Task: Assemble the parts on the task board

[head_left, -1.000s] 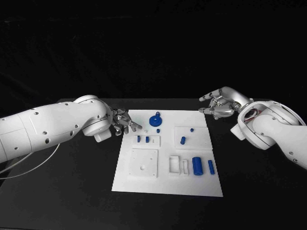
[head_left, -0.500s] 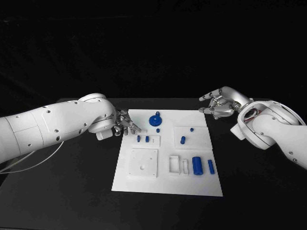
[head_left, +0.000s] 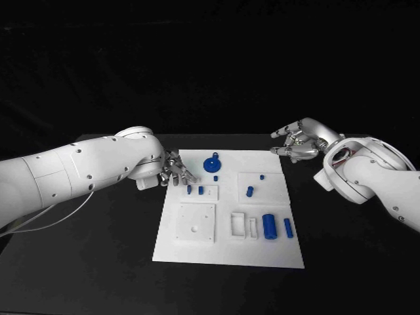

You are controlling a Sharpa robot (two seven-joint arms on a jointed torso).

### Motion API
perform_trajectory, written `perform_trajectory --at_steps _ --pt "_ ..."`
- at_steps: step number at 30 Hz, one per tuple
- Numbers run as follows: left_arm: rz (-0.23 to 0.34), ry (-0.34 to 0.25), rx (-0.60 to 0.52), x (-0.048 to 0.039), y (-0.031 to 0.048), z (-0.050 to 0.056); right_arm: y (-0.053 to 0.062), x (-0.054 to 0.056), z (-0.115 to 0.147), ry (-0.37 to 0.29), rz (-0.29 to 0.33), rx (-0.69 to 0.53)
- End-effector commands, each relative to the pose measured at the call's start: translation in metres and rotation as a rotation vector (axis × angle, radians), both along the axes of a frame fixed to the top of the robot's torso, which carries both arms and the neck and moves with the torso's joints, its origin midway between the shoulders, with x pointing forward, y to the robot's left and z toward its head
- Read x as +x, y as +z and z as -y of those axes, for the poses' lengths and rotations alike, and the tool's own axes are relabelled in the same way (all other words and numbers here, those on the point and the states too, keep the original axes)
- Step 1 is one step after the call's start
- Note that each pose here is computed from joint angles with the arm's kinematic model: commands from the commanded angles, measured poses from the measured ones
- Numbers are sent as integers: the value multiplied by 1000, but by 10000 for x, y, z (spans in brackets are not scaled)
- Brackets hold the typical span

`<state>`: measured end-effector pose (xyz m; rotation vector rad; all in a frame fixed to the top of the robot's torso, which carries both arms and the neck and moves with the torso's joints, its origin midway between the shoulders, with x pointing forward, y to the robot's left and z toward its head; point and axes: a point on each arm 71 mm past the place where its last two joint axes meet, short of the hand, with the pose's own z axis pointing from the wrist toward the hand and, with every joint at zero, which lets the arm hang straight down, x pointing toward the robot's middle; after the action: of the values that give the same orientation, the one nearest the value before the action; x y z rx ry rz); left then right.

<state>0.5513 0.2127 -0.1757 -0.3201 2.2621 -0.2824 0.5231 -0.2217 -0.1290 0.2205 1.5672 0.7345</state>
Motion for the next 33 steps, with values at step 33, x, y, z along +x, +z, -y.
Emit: perform_trajectory --at_steps 33 --pt "-68 -41 33 39 -113 60 -2 -1 -40 16 1 1"
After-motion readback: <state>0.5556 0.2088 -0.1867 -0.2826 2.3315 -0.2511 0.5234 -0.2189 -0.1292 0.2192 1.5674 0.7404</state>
